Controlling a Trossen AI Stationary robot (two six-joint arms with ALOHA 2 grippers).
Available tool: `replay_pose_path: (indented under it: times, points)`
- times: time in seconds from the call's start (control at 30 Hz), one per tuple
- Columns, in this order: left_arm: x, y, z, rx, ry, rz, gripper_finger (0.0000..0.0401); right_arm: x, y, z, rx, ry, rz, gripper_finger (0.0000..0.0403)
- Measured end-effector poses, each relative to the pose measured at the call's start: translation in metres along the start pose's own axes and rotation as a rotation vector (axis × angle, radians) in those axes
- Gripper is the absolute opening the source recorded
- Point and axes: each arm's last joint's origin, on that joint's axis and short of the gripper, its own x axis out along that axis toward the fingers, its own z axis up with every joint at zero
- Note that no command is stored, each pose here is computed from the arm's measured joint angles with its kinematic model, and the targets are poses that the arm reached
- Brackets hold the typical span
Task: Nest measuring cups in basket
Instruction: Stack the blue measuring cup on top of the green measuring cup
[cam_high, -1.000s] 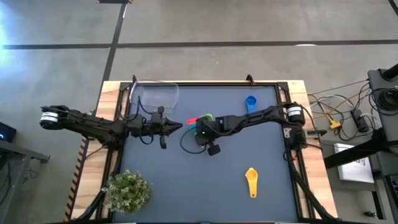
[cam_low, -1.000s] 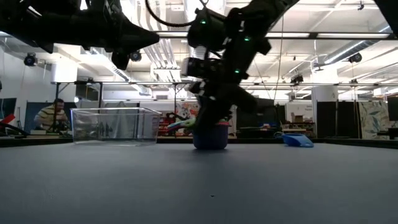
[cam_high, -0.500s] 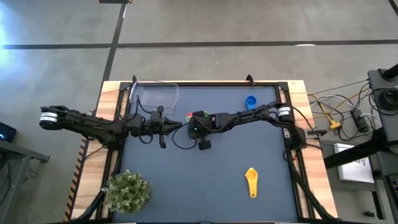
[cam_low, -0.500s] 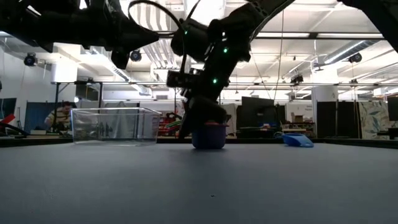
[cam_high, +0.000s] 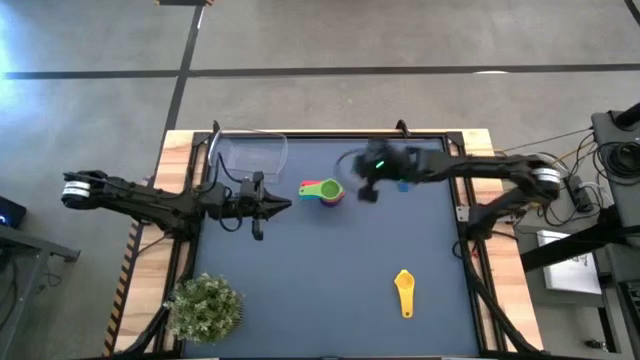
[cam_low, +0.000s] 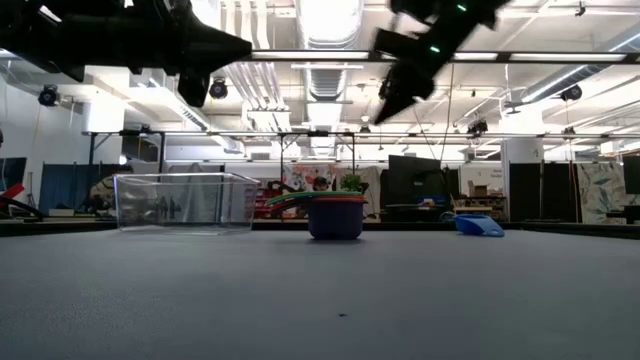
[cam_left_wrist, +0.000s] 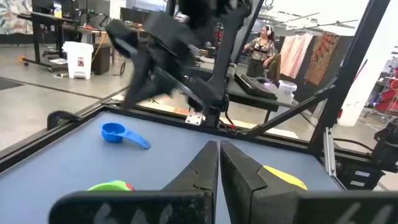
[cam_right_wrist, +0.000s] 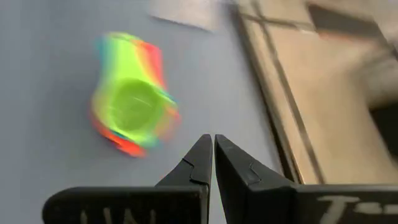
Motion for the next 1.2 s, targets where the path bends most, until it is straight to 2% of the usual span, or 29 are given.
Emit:
replay_pose_path:
  times: [0.13,0.27,0.37,0.67,0.8,0.97,1.2]
  points:
    - [0.0,0.0,-0.001,0.003,0.004,0.001,0.0,-0.02,-0.041,-0.051,0.244,0.025,-0.108,0.0009]
    - [0.0,0.0,-0.001,0.004,0.003,0.001,0.0,-0.029,-0.065,-0.095,0.455,0.086,-0.071,0.0017]
    - [0.0,0.0,0.0,0.01,-0.004,0.004,0.0,-0.028,-0.076,-0.119,0.564,0.128,-0.072,0.0038]
    - [0.001,0.0,0.001,0.041,-0.008,0.006,0.0,0.006,-0.096,-0.161,0.716,0.324,-0.122,0.014]
    - [0.001,0.0,0.001,0.041,-0.009,0.007,0.0,0.026,-0.102,-0.175,0.758,0.412,-0.115,0.0169]
    - [0.0,0.001,-0.002,0.043,0.008,0.012,0.0,0.045,-0.108,-0.183,0.748,0.48,-0.095,0.0177]
    - [0.0,0.001,-0.004,0.028,0.019,0.014,0.0,0.058,-0.115,-0.181,0.768,0.52,-0.109,0.016]
